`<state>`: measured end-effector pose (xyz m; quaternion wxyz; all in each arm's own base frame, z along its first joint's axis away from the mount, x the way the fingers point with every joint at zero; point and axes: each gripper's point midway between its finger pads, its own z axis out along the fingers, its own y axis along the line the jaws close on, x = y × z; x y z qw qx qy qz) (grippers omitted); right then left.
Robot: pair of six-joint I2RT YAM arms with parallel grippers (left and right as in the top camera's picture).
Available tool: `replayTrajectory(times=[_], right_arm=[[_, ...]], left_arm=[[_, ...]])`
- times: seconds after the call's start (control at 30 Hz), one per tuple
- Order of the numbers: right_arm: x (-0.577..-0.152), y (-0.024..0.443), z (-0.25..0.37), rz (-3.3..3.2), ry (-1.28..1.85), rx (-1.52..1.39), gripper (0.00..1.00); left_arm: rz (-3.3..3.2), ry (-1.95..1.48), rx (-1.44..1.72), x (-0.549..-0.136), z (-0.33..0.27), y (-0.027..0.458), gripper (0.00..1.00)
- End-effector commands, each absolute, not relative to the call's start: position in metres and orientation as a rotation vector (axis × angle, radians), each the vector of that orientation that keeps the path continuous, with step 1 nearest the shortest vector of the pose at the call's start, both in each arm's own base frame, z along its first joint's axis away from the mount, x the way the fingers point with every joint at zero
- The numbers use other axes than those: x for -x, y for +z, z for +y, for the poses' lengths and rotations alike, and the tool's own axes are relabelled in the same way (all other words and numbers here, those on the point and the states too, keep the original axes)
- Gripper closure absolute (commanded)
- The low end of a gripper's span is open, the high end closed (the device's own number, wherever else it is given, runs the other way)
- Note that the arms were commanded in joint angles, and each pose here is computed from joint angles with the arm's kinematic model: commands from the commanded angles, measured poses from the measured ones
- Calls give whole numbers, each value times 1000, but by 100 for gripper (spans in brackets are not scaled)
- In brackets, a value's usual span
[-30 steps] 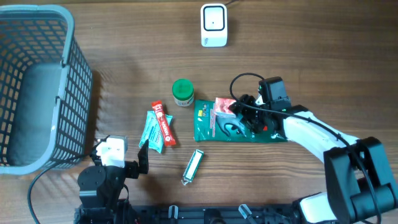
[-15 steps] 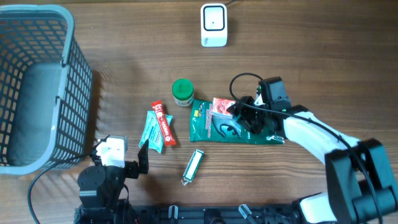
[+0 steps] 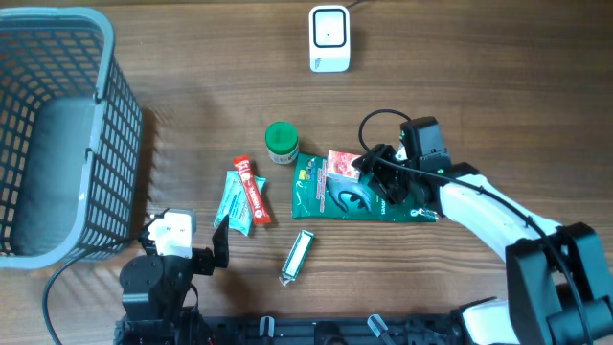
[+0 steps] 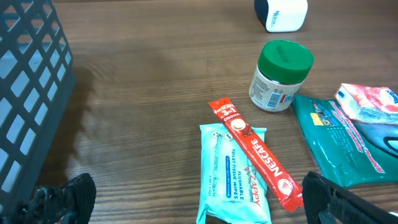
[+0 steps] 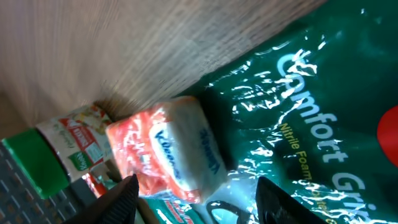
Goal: Scan the item barcode
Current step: 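Reach the right gripper to the Kleenex pack on the green pack and grasp it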
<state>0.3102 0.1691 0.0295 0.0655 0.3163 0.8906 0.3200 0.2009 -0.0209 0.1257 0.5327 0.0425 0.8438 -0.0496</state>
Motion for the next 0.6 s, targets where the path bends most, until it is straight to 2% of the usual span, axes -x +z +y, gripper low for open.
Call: replayTrajectory(times=[0.0,0.37,0.47,0.5,0.53,0.57], right_arm=[[-307,16,173,2707,940,-1007,39],[-315,5,180,2685,943,-1035,48],[-313,-16,181,2715,932,-1086,63],[-311,-20,182,2724,931,-1103,75],[-309,-23,184,2739,944,-1109,95],[-308,-23,184,2746,947,-1106,96]], left_arm=[[2016,-113,-82,-202,-19,123,0],[2016,-113,-82,-202,-19,123,0],[2016,-113,-82,-202,-19,123,0],[2016,-113,-82,-202,-19,123,0],[2016,-113,-82,-202,-19,123,0],[2016,-113,-82,-202,-19,123,0]])
